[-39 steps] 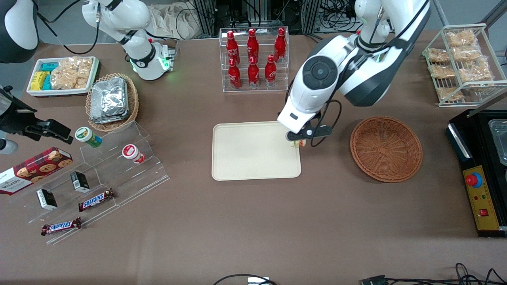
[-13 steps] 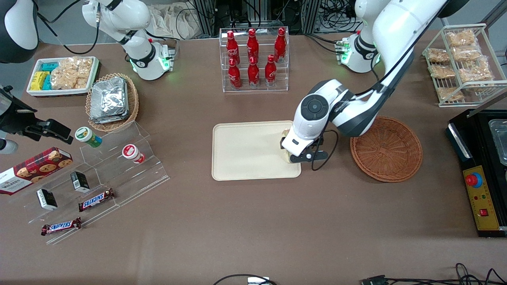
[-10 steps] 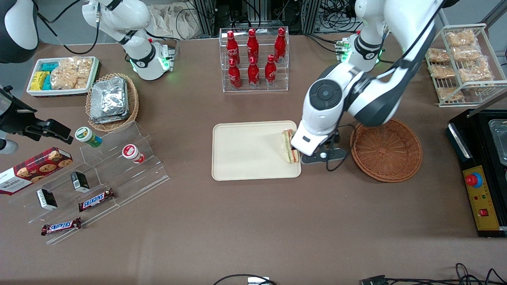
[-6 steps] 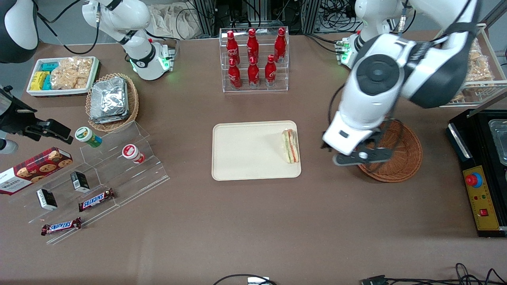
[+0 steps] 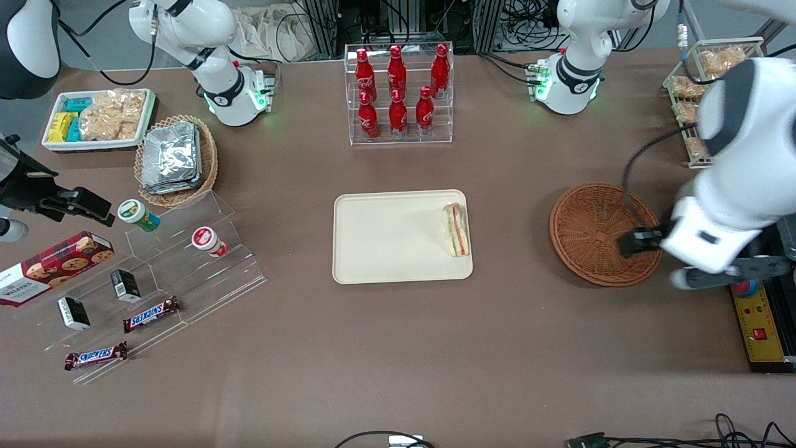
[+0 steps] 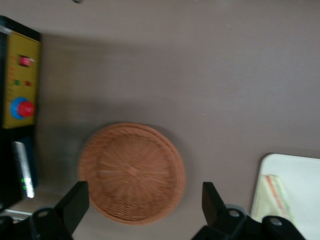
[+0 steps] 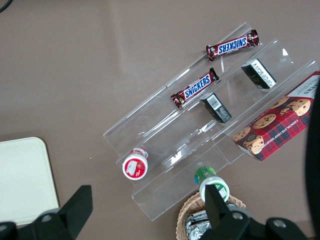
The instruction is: Place sandwich from basket to tray
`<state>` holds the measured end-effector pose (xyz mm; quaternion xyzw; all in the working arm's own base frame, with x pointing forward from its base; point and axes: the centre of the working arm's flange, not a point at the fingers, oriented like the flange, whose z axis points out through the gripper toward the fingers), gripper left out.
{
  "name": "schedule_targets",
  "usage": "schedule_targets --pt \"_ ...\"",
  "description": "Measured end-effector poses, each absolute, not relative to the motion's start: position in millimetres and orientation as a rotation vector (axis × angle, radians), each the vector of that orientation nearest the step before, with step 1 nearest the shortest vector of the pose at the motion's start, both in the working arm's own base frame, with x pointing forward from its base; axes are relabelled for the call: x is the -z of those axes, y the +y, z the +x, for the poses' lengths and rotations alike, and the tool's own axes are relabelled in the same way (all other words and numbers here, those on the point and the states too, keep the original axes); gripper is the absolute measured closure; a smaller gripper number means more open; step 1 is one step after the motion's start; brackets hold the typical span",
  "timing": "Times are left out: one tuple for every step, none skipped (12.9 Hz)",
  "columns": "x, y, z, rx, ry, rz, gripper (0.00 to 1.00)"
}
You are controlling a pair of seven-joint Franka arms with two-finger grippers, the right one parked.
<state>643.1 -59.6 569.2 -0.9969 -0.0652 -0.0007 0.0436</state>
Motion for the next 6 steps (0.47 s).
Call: schedule_targets --pt "-571.0 -36.5 639.2 0.012 -0.22 -3.059 0.0" --pt "-570.4 -19.3 631.0 0.027 -0.242 -3.068 0.0" --pt "-568.7 -8.0 618.6 0.04 -0.261 -3.077 0.0" --pt "-567.2 -2.7 603.7 0.05 -0.277 -3.084 0.0" --pt "-568.0 -1.6 589.6 0.062 -0.281 -3.086 0.0" --pt "-572.9 -2.8 578.7 0.078 -0.278 -3.087 0.0"
